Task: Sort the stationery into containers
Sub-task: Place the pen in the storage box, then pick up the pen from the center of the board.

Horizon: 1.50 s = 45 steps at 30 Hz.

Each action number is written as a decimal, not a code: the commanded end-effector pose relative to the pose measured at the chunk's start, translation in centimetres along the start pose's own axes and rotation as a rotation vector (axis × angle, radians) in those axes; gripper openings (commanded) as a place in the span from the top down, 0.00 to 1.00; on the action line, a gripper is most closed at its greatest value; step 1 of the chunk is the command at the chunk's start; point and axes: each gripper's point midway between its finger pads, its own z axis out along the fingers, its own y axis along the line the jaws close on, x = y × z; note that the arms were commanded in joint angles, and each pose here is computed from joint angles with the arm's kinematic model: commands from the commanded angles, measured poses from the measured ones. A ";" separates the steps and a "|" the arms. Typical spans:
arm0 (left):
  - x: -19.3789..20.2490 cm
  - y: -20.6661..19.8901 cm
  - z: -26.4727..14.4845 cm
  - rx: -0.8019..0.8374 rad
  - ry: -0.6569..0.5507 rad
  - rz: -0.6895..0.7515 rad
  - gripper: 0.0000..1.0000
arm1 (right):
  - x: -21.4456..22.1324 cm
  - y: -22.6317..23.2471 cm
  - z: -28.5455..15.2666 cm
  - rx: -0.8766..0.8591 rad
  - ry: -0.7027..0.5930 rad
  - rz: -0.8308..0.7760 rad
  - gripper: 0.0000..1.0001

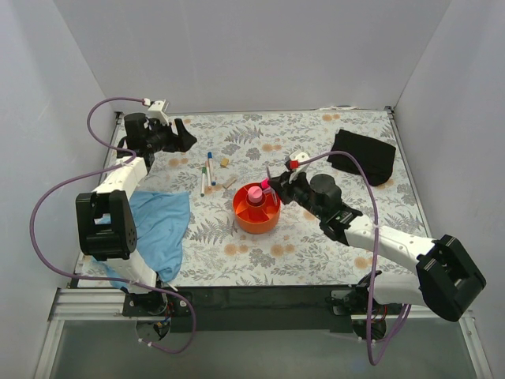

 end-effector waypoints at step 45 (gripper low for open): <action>8.3 2.6 11.9 -0.172 0.443 -0.090 0.60 | -1.7 -15.8 -5.0 0.460 0.277 0.040 0.41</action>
